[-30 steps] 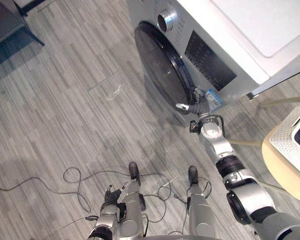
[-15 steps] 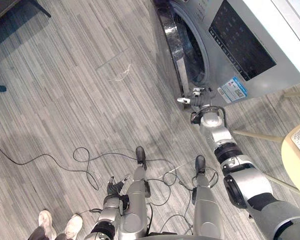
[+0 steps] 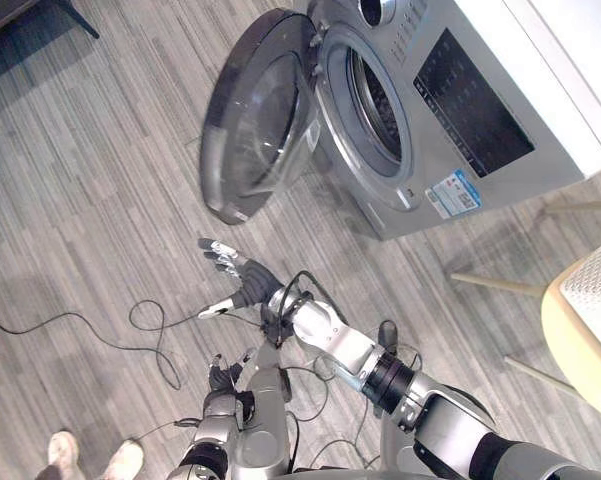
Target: Pick up the laundry basket with both hands and put the clothes into the washing machine.
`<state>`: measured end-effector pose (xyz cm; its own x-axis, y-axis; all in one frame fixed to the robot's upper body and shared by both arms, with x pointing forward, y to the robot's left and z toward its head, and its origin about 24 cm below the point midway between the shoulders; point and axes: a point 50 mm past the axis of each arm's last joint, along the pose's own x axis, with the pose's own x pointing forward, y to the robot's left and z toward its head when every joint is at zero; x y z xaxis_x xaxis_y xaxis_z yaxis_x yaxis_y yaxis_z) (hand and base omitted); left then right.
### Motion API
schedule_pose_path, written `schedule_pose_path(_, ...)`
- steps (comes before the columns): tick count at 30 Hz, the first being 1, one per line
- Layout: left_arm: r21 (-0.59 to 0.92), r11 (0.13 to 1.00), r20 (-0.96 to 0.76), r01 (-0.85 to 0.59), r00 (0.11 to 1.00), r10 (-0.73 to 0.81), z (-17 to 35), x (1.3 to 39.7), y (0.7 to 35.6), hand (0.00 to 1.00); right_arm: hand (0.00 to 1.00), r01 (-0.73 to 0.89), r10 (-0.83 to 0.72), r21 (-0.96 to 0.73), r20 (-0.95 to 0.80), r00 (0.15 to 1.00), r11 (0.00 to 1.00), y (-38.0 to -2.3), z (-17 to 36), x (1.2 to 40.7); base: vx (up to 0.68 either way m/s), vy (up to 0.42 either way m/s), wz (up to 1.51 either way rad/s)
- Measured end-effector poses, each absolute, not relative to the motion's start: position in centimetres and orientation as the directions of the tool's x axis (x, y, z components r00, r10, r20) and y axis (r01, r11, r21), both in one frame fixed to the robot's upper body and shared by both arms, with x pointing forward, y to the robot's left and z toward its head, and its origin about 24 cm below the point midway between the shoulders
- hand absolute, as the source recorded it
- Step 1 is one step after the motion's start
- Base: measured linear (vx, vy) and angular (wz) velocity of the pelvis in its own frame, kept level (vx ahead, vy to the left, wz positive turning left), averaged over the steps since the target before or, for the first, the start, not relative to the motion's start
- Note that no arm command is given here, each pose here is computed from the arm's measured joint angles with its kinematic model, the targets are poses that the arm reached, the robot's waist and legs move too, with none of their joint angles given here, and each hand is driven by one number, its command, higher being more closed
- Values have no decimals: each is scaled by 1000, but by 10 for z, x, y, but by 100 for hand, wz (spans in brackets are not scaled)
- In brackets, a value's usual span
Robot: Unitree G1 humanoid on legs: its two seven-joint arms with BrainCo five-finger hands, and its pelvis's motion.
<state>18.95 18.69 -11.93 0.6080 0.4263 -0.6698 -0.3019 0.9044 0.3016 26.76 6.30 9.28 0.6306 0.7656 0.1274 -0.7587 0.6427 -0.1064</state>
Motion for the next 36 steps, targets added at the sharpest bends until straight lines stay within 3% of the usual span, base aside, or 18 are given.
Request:
schedule_pose_path(7,326,889,-684,-320,570,456,-122,183,197,0,0,-560,559,-3,43,828,829,-8,54,282,-45,15,-12)
schedule_pose_path(13,356,890,-707,-285,541,456,-127,177,202,0,0,-340,331,-30,-158,930,940,-89,-3,256,-13,6,-19)
schedule_pose_path(17,342,891,-728,-297,516,451,-129,173,206,0,0,-217,193,-49,-305,933,975,-129,-37,226,3,-1,-2)
schedule_pose_path(21,331,898,-725,-290,531,439,-127,179,207,0,0,-133,107,-40,-385,917,990,-144,-56,212,-7,5,-9)
schedule_pose_path(28,299,885,-603,-357,648,465,-87,240,225,0,0,-18,18,5,-456,890,1000,-159,-72,194,-43,6,-36)
schedule_pose_path(36,7,806,-359,-592,751,554,8,316,275,0,0,169,-88,118,-499,862,979,-171,-81,175,-14,-25,-35)
